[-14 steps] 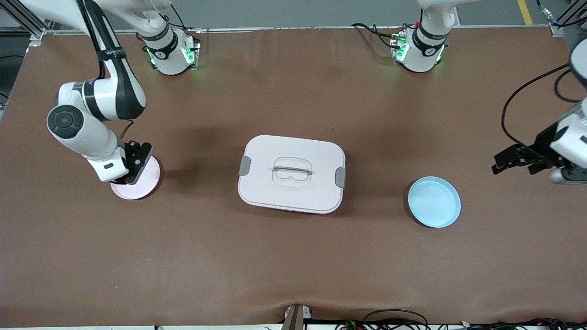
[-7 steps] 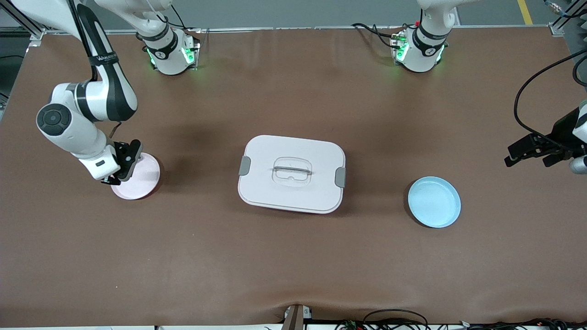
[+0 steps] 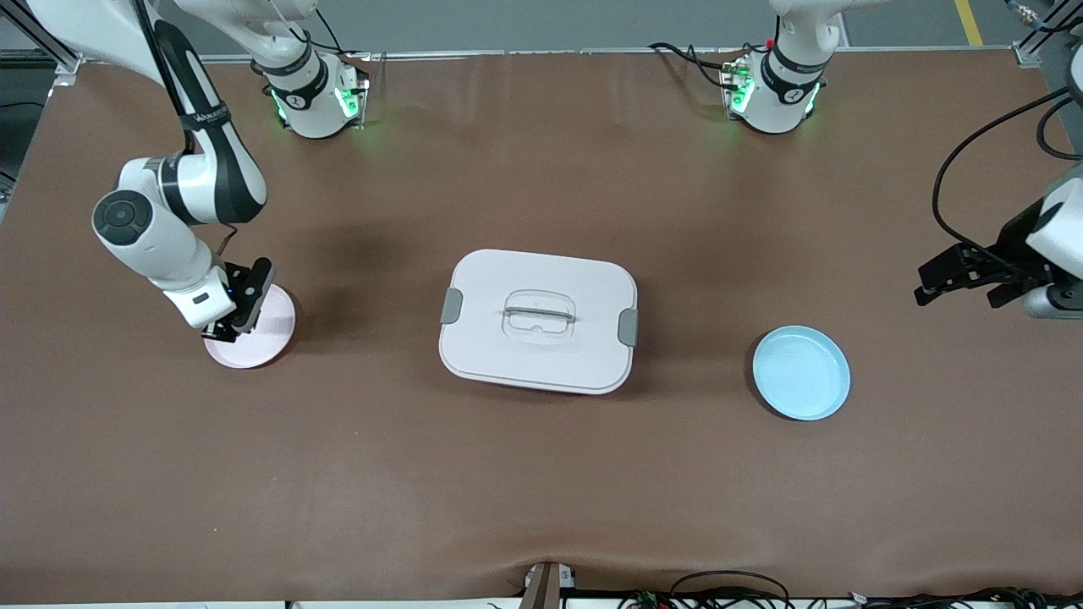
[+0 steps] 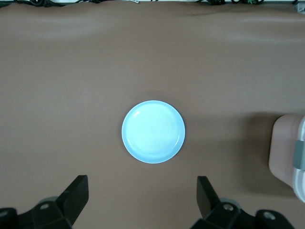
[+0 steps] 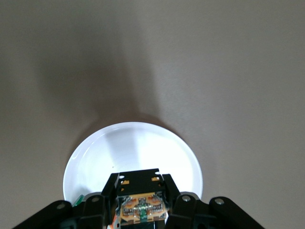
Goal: Transfer orange switch to right arm and place
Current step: 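Lower the switch onto the white plate with the right gripper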
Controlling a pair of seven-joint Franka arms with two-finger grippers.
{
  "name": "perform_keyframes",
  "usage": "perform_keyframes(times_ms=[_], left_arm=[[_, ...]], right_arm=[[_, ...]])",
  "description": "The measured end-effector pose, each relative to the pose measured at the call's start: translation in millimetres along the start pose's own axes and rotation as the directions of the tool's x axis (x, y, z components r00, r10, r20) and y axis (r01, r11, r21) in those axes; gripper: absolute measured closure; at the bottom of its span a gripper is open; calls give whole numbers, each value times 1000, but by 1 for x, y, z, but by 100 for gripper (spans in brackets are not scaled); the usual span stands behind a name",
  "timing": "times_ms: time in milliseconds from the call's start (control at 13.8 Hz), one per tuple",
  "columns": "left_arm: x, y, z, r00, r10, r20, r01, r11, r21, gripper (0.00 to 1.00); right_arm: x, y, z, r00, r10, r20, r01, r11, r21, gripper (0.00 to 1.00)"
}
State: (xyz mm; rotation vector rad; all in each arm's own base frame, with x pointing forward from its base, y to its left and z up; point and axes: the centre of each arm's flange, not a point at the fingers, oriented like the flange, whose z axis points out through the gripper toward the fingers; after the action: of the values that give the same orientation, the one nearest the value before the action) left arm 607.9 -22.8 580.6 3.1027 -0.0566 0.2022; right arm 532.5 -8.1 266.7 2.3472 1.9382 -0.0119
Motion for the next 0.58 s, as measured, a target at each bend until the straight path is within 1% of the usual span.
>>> perform_keyframes(times_ms=[217,362,579], left_arm=[[0,6,0,1000,7,0,-7,1000,14,0],[0,5,-1,1000,5,-1,-5,1000,15,0],[0,3,-1,999,-38,-2,38,999,15,0]], right_arm=[[-6,-4,14,999,-35,2,35,999,24,58],[-10,-5,22,998,-55,11,55,998,28,58],[-14,-6,35,997,-72,21,71,997,30,58]])
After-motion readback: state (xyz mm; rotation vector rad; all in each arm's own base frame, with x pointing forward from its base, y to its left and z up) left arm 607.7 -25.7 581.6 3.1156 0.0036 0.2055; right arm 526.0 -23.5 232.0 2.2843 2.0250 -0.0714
